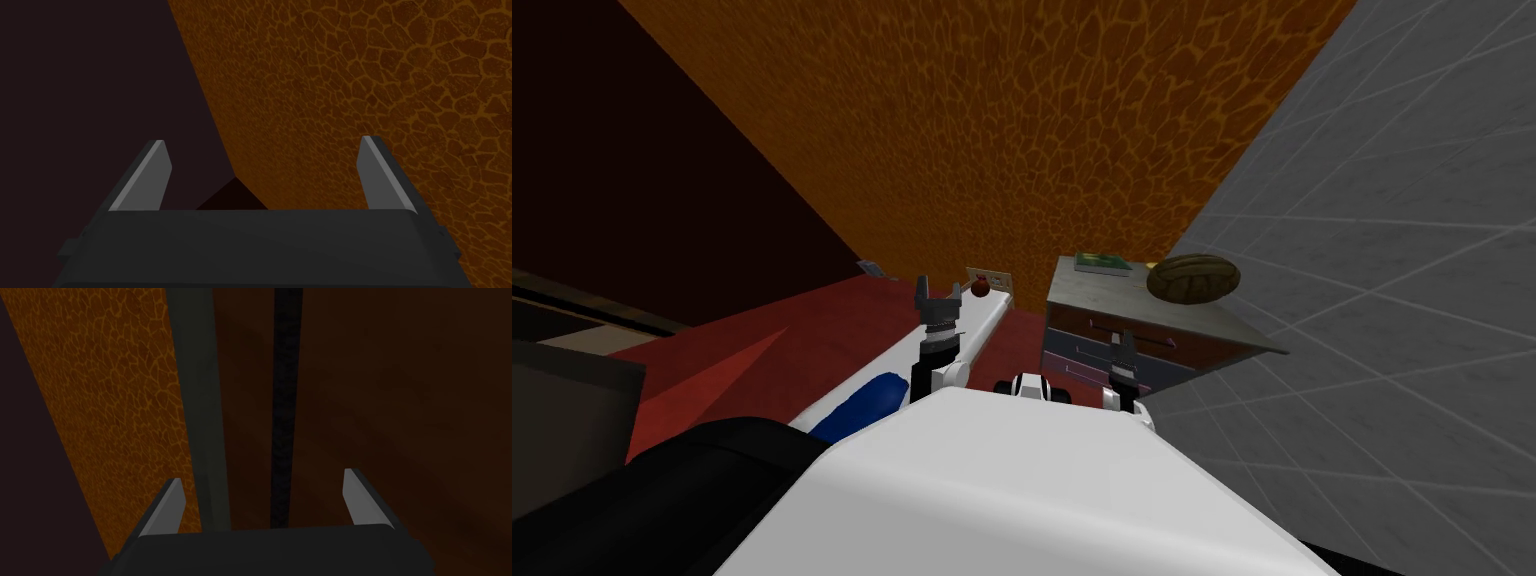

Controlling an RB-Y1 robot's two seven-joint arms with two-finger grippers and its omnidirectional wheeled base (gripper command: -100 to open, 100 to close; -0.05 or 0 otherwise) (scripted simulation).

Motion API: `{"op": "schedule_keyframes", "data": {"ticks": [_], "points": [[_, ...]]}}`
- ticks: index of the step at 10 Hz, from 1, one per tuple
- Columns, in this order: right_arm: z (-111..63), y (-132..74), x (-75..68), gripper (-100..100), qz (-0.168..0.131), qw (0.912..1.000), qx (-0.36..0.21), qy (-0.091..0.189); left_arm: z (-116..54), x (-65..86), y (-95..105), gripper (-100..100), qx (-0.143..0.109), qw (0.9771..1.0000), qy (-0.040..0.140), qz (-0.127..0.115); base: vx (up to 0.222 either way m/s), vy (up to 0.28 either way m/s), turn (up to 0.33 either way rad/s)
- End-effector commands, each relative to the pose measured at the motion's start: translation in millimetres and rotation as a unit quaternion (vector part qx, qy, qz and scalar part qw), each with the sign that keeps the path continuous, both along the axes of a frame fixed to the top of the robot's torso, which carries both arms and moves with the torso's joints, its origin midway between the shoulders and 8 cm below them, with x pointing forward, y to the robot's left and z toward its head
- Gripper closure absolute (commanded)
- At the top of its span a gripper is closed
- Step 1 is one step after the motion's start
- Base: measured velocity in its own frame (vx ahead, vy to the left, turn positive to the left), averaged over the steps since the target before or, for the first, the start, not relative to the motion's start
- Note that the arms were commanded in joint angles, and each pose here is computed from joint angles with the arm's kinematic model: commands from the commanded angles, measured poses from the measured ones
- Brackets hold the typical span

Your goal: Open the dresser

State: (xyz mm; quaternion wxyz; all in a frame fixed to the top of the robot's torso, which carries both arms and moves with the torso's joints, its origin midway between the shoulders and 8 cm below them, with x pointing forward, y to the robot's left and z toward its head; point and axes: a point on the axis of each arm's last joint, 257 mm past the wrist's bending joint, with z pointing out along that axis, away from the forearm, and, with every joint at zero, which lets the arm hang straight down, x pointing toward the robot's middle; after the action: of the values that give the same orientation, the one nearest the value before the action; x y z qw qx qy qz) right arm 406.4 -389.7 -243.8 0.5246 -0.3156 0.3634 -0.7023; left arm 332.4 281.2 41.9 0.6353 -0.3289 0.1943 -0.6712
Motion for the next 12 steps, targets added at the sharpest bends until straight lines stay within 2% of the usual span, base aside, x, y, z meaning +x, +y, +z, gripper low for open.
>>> {"op": "schedule_keyframes", "data": {"ticks": [1,2,9,10,12], "points": [[-4.0,-2.6,-22.3,100,0.016,0.9999,-0.001,-0.002,-0.1,-0.1,0.1,0,0.0,1.0,0.0,0.0,0.14,0.074,-0.188],[-4.0,-2.6,-22.3,100,0.016,0.9999,-0.001,-0.002,-0.1,-0.1,0.1,0,0.0,1.0,0.0,0.0,0.116,0.061,-0.077],[-17.6,-4.1,-85.8,100,0.066,0.9978,0.0,0.0,0.0,-0.1,0.0,0,0.0,1.0,0.0,0.0,0.111,0.055,-0.134],[-14.9,-8.6,-79.2,100,0.057,0.9984,-0.003,-0.002,0.0,-0.1,0.0,0,0.0,1.0,0.0,0.0,0.052,0.026,-0.058],[-6.7,-20.5,-73.9,100,0.068,0.9977,-0.001,-0.003,0.1,0.0,0.0,0,0.0,1.0,0.0,0.0,-0.107,0.055,-0.036]]}}
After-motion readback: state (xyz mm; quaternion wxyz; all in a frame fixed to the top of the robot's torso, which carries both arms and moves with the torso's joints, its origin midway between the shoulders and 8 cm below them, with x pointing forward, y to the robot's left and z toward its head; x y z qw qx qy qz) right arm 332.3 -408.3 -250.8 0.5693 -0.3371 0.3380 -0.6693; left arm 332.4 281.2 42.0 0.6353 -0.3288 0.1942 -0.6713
